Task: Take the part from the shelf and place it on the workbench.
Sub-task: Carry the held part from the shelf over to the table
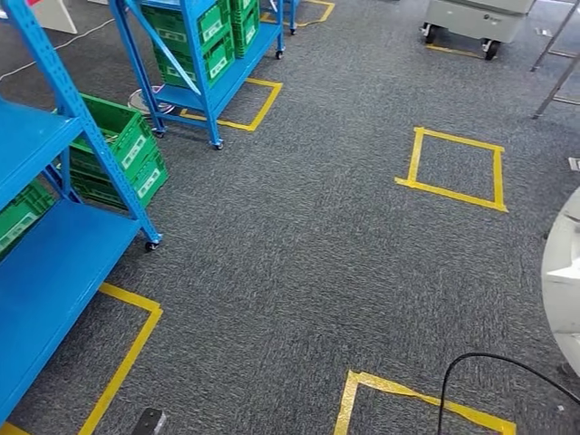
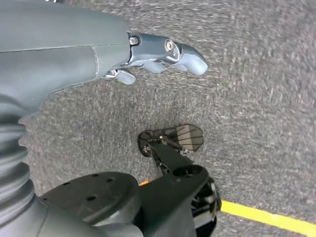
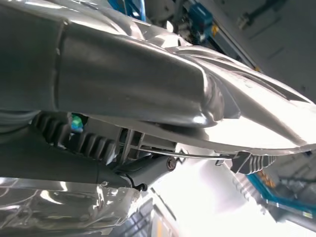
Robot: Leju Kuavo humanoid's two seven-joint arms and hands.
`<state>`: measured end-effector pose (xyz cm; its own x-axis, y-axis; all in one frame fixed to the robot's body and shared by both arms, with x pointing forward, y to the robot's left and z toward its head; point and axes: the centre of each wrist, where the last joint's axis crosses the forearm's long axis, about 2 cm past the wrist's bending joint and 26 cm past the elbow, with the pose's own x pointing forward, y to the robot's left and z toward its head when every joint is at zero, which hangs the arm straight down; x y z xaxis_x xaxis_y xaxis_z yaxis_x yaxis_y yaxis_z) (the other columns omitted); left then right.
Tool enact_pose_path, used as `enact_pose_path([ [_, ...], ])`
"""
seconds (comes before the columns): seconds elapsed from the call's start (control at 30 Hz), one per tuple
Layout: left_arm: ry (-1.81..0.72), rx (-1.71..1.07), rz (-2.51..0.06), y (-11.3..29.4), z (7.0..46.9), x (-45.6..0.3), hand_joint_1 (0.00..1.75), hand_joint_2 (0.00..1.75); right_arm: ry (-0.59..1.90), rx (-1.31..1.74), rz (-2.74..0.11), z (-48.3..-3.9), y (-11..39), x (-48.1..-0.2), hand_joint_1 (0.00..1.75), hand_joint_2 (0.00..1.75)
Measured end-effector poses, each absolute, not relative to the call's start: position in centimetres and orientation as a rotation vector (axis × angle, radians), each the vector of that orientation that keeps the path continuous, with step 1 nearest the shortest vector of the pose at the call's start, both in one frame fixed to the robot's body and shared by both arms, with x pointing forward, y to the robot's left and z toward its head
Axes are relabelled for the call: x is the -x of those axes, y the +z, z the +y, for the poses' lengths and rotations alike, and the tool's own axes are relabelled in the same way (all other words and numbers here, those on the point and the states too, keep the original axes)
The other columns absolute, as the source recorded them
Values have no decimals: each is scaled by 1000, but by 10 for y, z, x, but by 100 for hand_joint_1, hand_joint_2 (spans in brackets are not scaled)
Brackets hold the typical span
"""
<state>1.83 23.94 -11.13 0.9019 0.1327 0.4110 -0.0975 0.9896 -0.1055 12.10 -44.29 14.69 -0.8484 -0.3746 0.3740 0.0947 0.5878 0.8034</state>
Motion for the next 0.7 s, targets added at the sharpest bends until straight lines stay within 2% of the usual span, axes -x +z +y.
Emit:
enact_pose_path([
  [0.7, 97, 66, -424, -111, 243, -22, 0, 175, -1278, -189, -2314, -446, 142, -126, 175, 0],
])
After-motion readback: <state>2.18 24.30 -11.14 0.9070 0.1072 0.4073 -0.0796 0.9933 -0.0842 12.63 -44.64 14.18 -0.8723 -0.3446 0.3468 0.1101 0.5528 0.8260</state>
